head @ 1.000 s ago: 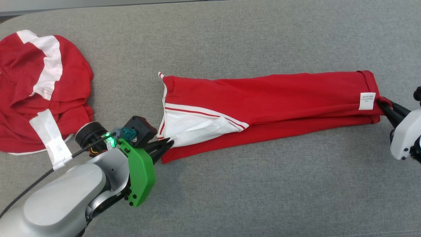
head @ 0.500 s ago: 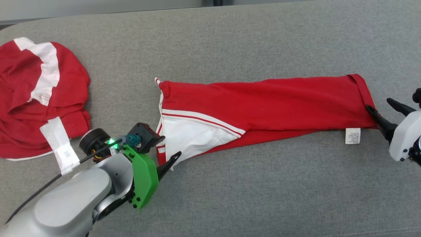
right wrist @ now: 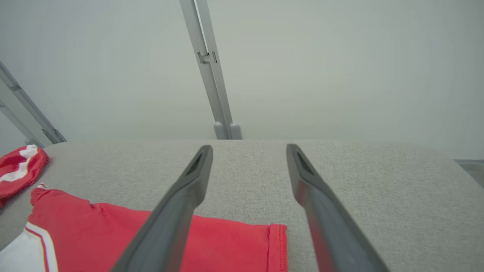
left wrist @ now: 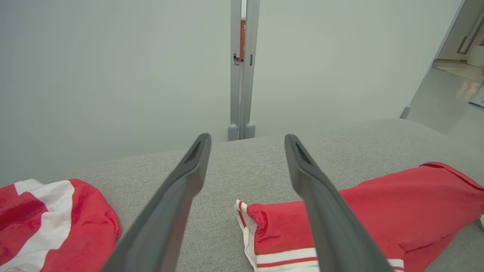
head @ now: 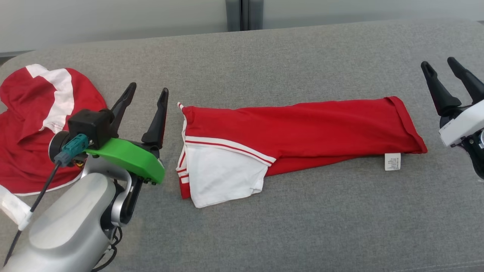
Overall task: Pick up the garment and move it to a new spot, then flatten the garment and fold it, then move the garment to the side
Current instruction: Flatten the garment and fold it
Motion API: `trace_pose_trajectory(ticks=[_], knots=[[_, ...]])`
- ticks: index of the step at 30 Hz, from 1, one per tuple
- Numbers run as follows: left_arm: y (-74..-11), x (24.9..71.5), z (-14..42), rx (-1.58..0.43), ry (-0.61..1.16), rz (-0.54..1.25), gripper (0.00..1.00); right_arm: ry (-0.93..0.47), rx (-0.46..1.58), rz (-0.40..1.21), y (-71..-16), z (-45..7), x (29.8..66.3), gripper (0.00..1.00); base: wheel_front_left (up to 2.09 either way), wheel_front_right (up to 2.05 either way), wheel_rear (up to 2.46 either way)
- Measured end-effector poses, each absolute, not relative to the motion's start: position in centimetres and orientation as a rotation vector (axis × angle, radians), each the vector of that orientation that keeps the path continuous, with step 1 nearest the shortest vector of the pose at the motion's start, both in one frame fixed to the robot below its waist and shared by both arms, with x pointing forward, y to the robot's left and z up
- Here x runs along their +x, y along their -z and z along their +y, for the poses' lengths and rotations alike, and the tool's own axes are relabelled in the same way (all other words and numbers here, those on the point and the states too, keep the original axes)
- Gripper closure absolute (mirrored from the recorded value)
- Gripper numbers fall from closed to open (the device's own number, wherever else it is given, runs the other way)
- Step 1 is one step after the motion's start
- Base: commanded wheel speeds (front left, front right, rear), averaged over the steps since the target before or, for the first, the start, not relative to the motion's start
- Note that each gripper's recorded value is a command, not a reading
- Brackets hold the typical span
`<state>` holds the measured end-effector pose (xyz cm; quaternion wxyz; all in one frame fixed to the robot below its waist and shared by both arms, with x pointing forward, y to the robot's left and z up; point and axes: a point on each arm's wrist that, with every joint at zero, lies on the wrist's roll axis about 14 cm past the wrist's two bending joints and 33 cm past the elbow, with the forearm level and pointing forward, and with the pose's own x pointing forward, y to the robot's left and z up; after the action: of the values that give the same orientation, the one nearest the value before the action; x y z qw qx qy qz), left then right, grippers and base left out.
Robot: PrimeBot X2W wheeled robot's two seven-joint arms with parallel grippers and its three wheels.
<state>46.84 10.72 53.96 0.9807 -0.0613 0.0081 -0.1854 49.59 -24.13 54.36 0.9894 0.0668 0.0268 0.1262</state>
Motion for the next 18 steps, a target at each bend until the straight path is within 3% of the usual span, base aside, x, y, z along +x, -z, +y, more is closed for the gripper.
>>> trace_pose_trajectory(ticks=[6,18], knots=[[-57.9,46.6,12.0,-0.309,0.219,-0.146,0.00,-0.220,0.232,-0.107,-56.0,-22.4,47.8,0.00,0.00,0.00,0.00],[-53.1,41.9,12.2,-0.312,0.171,-0.128,0.00,-0.149,0.280,-0.151,-53.9,-20.2,44.0,0.00,0.00,0.00,0.00]])
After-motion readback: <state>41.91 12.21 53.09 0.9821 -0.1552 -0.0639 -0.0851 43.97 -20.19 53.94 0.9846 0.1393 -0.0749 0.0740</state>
